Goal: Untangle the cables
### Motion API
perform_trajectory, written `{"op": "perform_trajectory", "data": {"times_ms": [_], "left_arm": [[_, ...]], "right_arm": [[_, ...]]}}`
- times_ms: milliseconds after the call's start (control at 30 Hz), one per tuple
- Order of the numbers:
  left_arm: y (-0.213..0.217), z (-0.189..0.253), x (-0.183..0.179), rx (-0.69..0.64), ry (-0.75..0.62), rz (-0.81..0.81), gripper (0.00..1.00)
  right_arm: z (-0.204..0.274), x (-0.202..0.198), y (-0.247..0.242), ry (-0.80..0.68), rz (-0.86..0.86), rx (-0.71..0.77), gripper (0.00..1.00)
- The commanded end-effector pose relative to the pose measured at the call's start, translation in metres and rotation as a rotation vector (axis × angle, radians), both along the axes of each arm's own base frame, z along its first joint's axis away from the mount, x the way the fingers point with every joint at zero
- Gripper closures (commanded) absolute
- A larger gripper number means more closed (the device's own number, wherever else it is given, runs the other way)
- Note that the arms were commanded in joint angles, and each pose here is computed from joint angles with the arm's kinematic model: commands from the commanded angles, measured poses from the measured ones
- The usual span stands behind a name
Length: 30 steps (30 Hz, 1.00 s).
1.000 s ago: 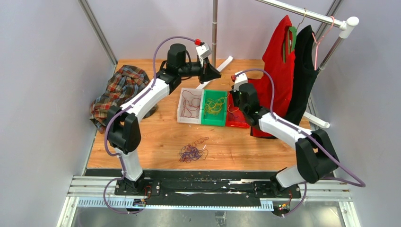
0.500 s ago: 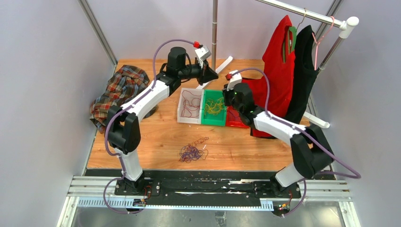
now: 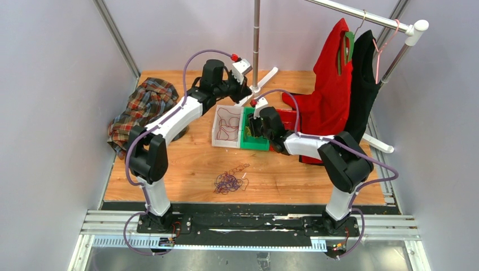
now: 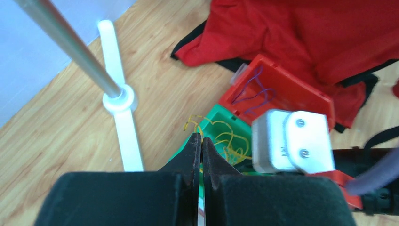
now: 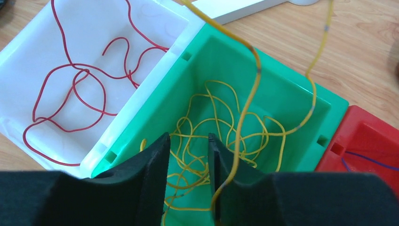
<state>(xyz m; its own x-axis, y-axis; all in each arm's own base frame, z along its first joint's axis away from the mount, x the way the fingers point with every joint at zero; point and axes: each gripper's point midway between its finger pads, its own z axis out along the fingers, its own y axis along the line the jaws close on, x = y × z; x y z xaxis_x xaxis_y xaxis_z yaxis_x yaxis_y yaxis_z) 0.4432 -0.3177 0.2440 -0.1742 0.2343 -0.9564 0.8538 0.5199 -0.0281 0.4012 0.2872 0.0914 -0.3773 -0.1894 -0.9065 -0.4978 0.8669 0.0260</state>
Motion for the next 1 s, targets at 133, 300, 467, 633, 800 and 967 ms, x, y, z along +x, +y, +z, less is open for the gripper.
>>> {"op": "perform_trajectory", "data": {"times_ms": [133,300,467,633,800,967], "left_arm": [[0.02,-0.027,0.02,0.191,-0.094,0.092,1.0],[0.012,-0.037,0.016,0.22,-0.112,0.078,1.0],[0.005,-0.046,0.014,0.23,-0.101,0.076,1.0],[0.001,-0.059,0.008,0.253,-0.085,0.059,1.0],[0.001,-0.063,0.003,0.304,-0.14,0.039,1.0],[0.004,-0.053,0.007,0.294,-0.146,0.078,1.0]], "right_arm": [[0.051,-0.01,-0.003,-0.108,-0.005,0.068,0.39],[0.072,-0.027,-0.002,-0.121,0.063,0.108,0.38],[0.093,-0.043,-0.015,-0.121,0.043,0.216,0.38],[0.096,-0.064,-0.031,-0.136,0.036,0.26,0.37],[0.091,-0.067,-0.028,-0.11,0.054,0.292,0.38],[0.115,-0.065,-0.005,-0.099,0.143,0.355,0.48]]}}
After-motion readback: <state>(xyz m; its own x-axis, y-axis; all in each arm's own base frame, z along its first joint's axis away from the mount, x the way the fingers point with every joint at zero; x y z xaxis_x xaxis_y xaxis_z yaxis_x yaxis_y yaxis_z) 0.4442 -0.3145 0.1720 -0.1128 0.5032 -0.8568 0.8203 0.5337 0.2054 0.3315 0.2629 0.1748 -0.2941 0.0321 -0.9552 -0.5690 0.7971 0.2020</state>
